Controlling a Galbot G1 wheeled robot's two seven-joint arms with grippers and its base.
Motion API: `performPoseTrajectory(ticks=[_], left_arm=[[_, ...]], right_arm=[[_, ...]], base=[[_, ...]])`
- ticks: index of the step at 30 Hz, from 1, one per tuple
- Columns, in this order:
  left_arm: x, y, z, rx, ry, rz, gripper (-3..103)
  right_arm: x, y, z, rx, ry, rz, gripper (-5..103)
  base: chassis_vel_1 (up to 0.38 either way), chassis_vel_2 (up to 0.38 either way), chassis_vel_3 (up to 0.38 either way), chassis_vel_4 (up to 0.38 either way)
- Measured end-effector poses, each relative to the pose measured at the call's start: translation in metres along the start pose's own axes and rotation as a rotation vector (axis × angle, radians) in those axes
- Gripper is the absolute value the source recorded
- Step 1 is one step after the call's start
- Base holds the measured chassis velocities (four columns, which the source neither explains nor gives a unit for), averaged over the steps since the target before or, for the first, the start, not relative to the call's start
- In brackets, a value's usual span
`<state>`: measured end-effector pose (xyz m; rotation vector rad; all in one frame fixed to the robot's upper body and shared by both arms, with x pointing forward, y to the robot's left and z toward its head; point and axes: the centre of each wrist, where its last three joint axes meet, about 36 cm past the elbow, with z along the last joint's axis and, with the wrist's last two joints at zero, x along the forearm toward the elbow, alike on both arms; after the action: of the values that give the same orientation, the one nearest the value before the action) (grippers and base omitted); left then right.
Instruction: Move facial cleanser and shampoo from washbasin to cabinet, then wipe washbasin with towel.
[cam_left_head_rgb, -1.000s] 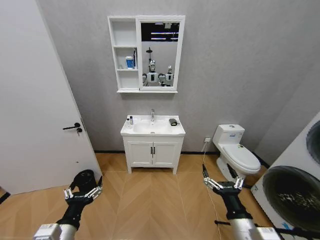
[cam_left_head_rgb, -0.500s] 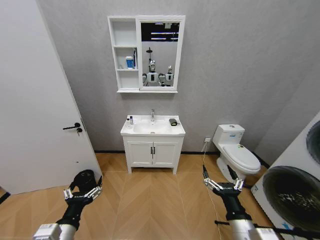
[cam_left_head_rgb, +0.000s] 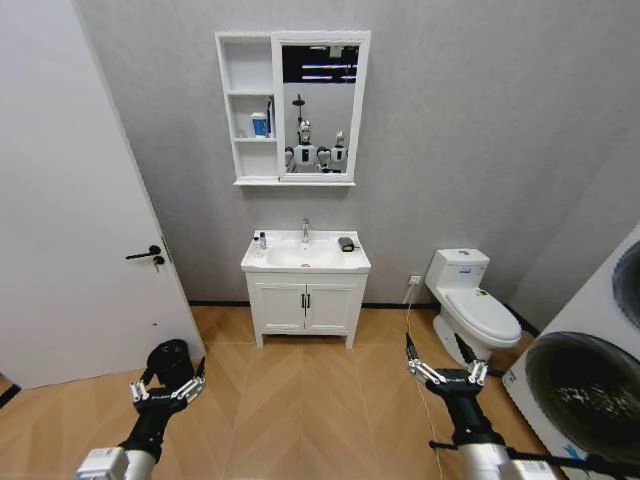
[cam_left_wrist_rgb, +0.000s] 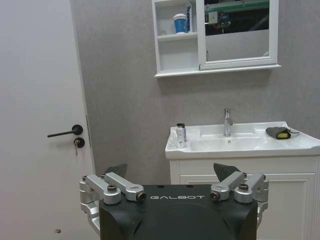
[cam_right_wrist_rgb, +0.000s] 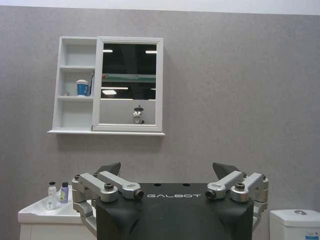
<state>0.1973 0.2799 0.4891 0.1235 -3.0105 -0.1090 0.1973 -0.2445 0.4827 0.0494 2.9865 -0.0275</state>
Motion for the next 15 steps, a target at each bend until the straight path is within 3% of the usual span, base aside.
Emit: performPoseTrajectory(ticks=[15], left_arm=[[-0.0028, -0.0028, 0.0018, 0.004, -0.002, 0.006, 98]], right_arm=[[0.0027, 0.0000, 0.0070, -0.011, 0.014, -0.013, 100]], base=[[-0.002, 0.004, 0.003, -0.002]])
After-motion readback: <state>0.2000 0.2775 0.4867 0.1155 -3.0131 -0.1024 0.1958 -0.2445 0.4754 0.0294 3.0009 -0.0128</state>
